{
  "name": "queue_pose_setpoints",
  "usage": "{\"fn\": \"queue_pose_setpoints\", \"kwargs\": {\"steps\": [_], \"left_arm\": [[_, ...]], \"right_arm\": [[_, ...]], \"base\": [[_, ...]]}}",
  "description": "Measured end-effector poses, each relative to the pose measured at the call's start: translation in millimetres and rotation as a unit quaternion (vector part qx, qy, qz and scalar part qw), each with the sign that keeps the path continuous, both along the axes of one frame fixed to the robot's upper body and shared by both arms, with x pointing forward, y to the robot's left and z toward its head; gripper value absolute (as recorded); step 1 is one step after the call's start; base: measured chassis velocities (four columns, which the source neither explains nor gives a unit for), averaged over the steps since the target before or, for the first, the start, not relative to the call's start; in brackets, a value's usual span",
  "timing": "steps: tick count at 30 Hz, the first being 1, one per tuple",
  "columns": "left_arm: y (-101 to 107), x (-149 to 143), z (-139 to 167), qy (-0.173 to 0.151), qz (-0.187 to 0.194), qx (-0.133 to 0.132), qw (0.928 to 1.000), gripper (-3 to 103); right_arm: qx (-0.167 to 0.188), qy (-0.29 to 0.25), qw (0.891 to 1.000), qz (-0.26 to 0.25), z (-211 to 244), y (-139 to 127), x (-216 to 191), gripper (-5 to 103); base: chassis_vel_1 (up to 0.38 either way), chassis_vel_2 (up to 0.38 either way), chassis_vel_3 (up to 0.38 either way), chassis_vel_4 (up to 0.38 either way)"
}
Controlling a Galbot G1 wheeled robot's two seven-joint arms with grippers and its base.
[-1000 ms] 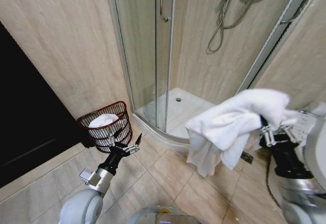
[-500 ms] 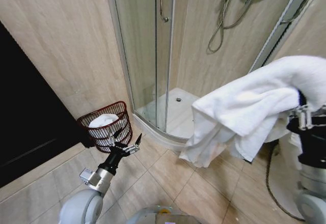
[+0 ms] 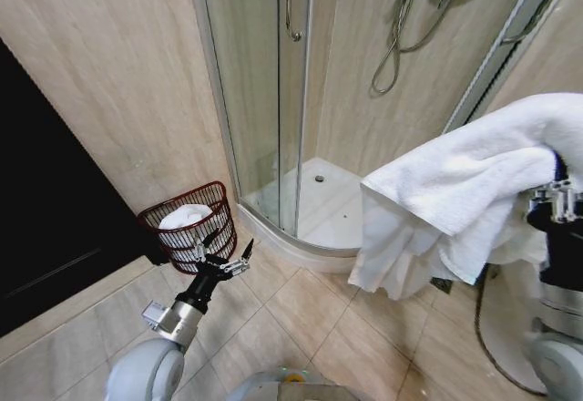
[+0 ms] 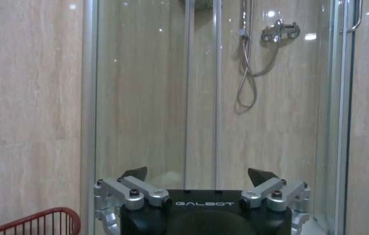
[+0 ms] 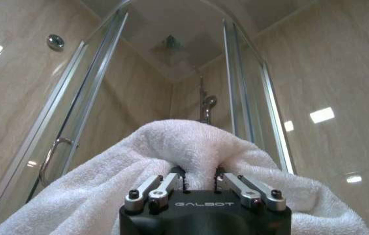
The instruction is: Discard the used towel into the hamper.
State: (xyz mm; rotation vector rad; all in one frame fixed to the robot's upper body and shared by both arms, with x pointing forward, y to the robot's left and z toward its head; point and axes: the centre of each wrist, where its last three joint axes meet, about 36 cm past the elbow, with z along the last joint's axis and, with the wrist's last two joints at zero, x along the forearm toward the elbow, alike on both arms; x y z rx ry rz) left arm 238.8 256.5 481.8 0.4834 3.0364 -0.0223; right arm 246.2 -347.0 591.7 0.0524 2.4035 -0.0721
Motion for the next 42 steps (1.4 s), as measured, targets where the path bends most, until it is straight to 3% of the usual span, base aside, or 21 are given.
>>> {"fn": "queue_pose_setpoints", "kwargs": {"steps": [42], "left_arm": [[0.0, 0.0, 0.0, 0.0, 0.0, 0.0, 1.0, 100]], "right_arm": [[-0.008, -0.019, 1.0, -0.002, 1.6, 1.0, 3.7, 22]], "base": [[0.0, 0.0, 0.0, 0.0]]}}
